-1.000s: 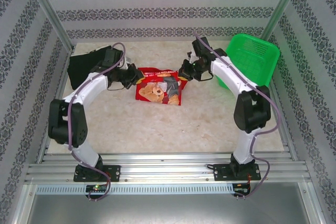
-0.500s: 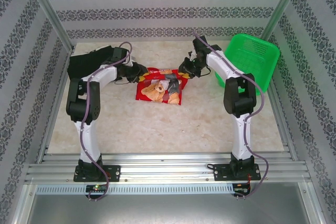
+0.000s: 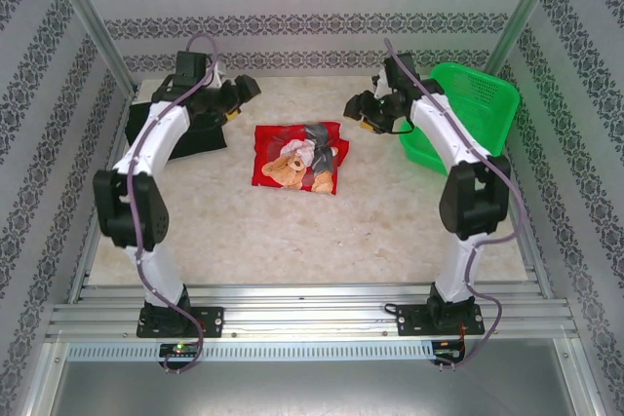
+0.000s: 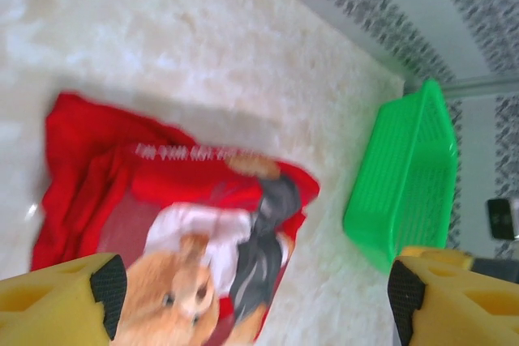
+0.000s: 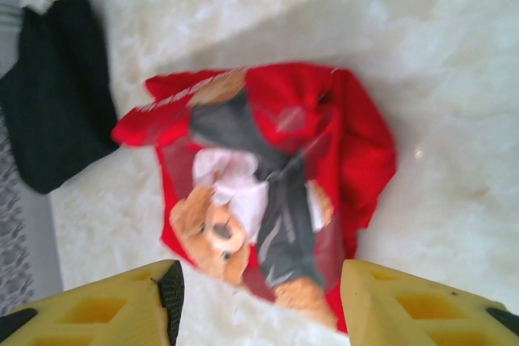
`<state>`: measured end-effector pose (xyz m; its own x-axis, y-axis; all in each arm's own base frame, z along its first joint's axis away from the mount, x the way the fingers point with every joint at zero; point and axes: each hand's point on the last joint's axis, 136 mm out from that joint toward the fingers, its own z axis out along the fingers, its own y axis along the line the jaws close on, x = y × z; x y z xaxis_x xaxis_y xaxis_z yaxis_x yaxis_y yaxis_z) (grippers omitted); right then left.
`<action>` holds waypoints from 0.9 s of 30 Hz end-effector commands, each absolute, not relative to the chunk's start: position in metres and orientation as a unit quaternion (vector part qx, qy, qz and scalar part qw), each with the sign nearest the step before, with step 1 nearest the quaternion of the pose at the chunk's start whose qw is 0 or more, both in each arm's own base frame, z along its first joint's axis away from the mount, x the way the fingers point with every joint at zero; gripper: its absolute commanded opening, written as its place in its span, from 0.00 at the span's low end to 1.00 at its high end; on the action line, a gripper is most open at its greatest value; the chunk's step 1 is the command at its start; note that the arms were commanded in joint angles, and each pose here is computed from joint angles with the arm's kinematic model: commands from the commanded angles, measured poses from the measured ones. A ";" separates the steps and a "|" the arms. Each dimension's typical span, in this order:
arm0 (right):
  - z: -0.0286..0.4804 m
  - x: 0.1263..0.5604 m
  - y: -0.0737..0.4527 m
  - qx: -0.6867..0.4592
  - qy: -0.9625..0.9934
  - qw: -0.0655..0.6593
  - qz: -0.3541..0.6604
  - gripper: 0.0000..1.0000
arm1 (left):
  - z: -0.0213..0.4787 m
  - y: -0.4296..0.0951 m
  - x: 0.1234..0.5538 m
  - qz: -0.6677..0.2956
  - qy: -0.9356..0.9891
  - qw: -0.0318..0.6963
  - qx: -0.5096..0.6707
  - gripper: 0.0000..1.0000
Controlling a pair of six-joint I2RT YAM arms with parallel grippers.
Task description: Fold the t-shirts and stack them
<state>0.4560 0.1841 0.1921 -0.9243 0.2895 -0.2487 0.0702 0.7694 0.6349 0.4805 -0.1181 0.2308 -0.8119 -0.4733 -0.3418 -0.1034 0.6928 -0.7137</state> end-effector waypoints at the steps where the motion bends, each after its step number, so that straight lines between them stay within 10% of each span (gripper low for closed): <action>1: 0.183 0.445 0.215 0.073 0.914 0.154 0.367 0.53 | 0.164 -0.112 0.434 -0.316 0.918 0.183 -0.158 0.85; 14: 0.124 0.501 0.287 0.087 0.887 0.112 0.439 0.39 | 0.062 -0.123 0.427 -0.322 0.925 0.132 -0.155 0.80; 27: 0.082 0.571 0.268 0.175 0.873 0.128 0.436 0.33 | 0.043 -0.132 0.449 -0.358 0.901 0.161 -0.184 0.97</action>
<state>0.5629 0.2845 0.0856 -0.9224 0.3751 -0.0926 0.1438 0.5559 0.8187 0.4388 -0.1231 0.0489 -0.8926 -0.4234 -0.1550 -0.2228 0.7130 -0.6648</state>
